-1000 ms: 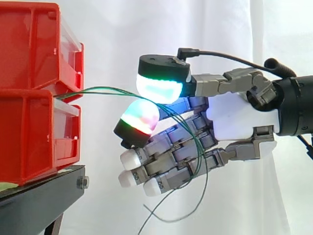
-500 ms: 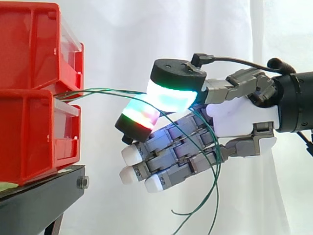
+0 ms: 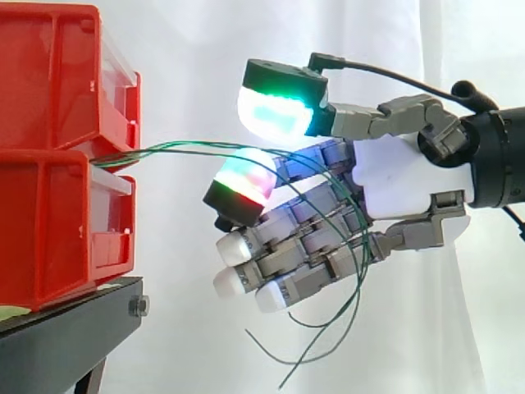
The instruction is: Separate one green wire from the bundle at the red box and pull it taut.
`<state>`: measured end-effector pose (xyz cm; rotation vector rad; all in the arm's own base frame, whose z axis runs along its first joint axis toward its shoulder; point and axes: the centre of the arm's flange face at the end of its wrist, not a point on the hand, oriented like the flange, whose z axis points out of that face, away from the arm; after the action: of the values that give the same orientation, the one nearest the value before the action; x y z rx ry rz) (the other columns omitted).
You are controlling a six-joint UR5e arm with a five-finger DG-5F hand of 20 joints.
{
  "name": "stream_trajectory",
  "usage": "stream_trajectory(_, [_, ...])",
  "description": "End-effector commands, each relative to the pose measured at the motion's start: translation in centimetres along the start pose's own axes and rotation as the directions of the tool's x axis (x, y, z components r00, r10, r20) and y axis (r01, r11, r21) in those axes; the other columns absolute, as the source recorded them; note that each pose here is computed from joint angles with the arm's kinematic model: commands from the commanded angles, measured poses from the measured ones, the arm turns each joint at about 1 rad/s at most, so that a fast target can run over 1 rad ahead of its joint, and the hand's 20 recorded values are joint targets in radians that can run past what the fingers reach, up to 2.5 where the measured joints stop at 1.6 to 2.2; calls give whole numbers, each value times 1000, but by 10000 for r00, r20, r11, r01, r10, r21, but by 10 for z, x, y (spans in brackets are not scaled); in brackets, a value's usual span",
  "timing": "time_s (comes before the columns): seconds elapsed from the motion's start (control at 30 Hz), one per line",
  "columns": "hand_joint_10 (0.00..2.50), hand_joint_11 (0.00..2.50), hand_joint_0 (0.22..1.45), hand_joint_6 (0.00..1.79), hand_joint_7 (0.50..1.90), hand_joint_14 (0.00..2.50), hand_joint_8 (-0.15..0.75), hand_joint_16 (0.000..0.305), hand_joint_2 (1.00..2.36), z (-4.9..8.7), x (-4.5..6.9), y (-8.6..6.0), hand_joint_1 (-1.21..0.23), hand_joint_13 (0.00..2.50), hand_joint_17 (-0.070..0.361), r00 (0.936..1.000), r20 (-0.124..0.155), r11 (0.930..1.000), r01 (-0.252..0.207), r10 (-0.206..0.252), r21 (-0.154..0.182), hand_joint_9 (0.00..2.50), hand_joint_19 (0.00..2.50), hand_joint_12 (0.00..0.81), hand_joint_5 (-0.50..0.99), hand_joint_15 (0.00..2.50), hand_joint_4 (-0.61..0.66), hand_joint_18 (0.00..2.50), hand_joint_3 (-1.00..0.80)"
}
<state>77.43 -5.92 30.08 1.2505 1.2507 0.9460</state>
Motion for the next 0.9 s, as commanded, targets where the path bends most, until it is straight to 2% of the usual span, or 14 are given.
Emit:
stream_trajectory(0.0, [15, 613, 570, 879, 993, 7, 300, 53, 1017, -7, -5, 7, -578, 493, 119, 10000, 1, 9997, 77, -77, 247, 702, 251, 335, -209, 187, 182, 469, -276])
stream_trajectory(0.13, [13, 614, 571, 883, 981, 7, 299, 53, 1019, -9, -7, 9, -648, 494, 119, 10000, 9, 9995, 91, -92, 308, 700, 241, 336, -211, 182, 161, 473, -225])
stream_trajectory(0.27, [14, 620, 617, 891, 975, 6, 295, 53, 1018, -10, -8, 11, -812, 498, 119, 10000, 9, 9995, 91, -92, 308, 681, 231, 336, -217, 173, 169, 500, -265])
stream_trajectory(0.3, [14, 616, 619, 892, 967, 6, 293, 53, 1017, -9, -8, 10, -814, 500, 119, 10000, 7, 9994, 96, -96, 323, 679, 220, 337, -217, 180, 168, 501, -270])
stream_trajectory(0.43, [16, 617, 654, 894, 959, 6, 293, 53, 1010, -9, -9, 10, -865, 514, 118, 9999, 25, 9995, 100, -101, 296, 684, 228, 340, -216, 175, 185, 523, -383])
stream_trajectory(0.5, [14, 627, 664, 895, 977, 6, 292, 53, 1000, -9, -11, 14, -870, 526, 118, 10000, 45, 9996, 75, -76, 269, 697, 221, 340, -207, 173, 200, 534, -499])
stream_trajectory(0.63, [16, 632, 579, 894, 982, 7, 294, 53, 1000, -10, -15, 18, -807, 533, 119, 9998, 61, 9992, 170, -172, 363, 710, 239, 342, -199, 185, 202, 538, -500])
stream_trajectory(0.67, [13, 629, 543, 894, 972, 7, 298, 54, 1000, -11, -17, 18, -736, 536, 122, 9998, 84, 9990, 193, -197, 412, 718, 241, 347, -197, 194, 206, 537, -500])
stream_trajectory(0.7, [13, 627, 548, 889, 992, 7, 305, 54, 1000, -11, -17, 18, -674, 532, 121, 9998, 80, 9988, 201, -205, 441, 731, 254, 346, -193, 193, 202, 529, -500])
stream_trajectory(0.73, [13, 627, 548, 889, 992, 7, 305, 54, 1000, -11, -20, 18, -674, 532, 121, 9997, 110, 9988, 197, -202, 446, 731, 254, 346, -193, 193, 202, 529, -500])
stream_trajectory(0.77, [16, 625, 573, 891, 1015, 8, 298, 53, 1005, -10, -23, 19, -596, 529, 118, 9997, 160, 9990, 167, -174, 424, 738, 259, 339, -191, 205, 197, 517, -441])
stream_trajectory(0.87, [17, 643, 570, 896, 1025, 8, 298, 52, 1010, -10, -26, 20, -580, 532, 118, 9997, 175, 9990, 162, -170, 427, 737, 275, 336, -196, 220, 192, 503, -384])
